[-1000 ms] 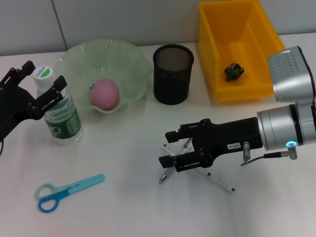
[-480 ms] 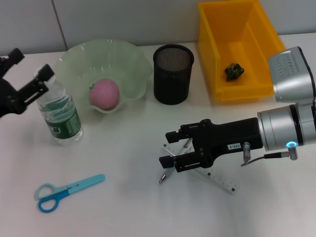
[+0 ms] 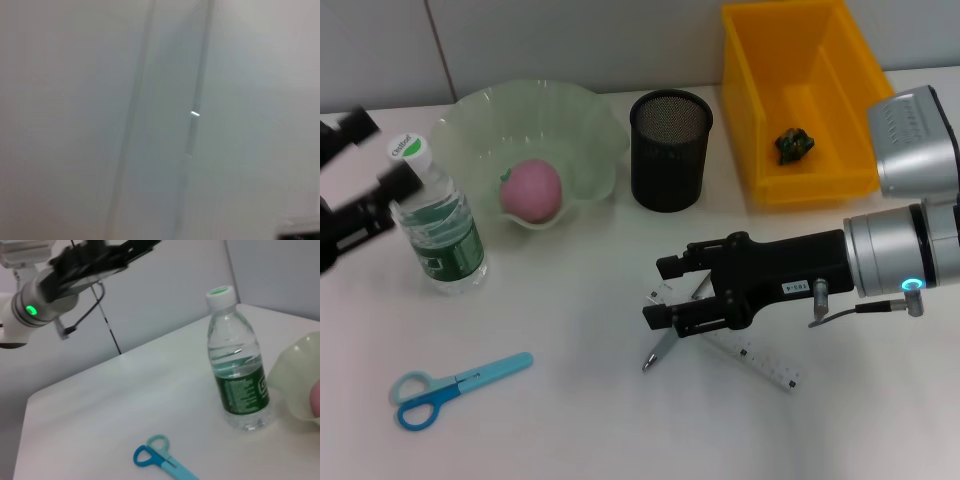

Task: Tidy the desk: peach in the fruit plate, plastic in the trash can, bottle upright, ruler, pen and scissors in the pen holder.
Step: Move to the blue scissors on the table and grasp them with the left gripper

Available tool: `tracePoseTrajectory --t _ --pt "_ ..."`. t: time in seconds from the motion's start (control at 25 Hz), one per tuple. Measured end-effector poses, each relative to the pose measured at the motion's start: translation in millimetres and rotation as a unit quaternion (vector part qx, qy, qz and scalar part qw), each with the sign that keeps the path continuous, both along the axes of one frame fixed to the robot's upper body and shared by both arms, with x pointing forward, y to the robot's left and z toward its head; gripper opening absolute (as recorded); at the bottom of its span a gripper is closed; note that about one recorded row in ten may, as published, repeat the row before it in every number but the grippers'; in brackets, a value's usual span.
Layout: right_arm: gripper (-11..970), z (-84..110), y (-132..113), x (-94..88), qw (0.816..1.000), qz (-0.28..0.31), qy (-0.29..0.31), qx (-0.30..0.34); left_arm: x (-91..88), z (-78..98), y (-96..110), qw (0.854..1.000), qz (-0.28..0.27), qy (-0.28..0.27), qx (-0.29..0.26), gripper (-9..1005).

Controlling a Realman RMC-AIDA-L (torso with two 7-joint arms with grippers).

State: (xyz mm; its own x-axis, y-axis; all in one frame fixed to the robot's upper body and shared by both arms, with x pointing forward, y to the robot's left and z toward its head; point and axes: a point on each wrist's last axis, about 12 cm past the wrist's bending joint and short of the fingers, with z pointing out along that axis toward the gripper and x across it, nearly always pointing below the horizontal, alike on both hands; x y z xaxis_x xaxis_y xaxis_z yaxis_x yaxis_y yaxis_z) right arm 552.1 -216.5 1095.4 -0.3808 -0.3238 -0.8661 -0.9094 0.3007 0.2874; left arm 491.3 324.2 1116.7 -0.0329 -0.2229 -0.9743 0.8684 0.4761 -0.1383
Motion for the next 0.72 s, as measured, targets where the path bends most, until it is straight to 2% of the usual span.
tracePoseTrajectory --t 0.16,0.4,0.72 --pt "743 2.0 -0.8 1.3 1.0 -0.002 -0.003 0.001 -4.6 1.8 -7.9 0.999 -0.043 0.015 0.016 866" --pt "742 3.0 -1.7 1.5 1.0 -0.003 -0.007 0.0 -5.0 0.9 -15.5 0.996 -0.072 0.042 0.012 865" --pt "742 3.1 -4.1 1.6 1.0 -0.002 -0.01 -0.003 3.6 6.1 -25.5 0.992 -0.103 0.052 0.047 865"
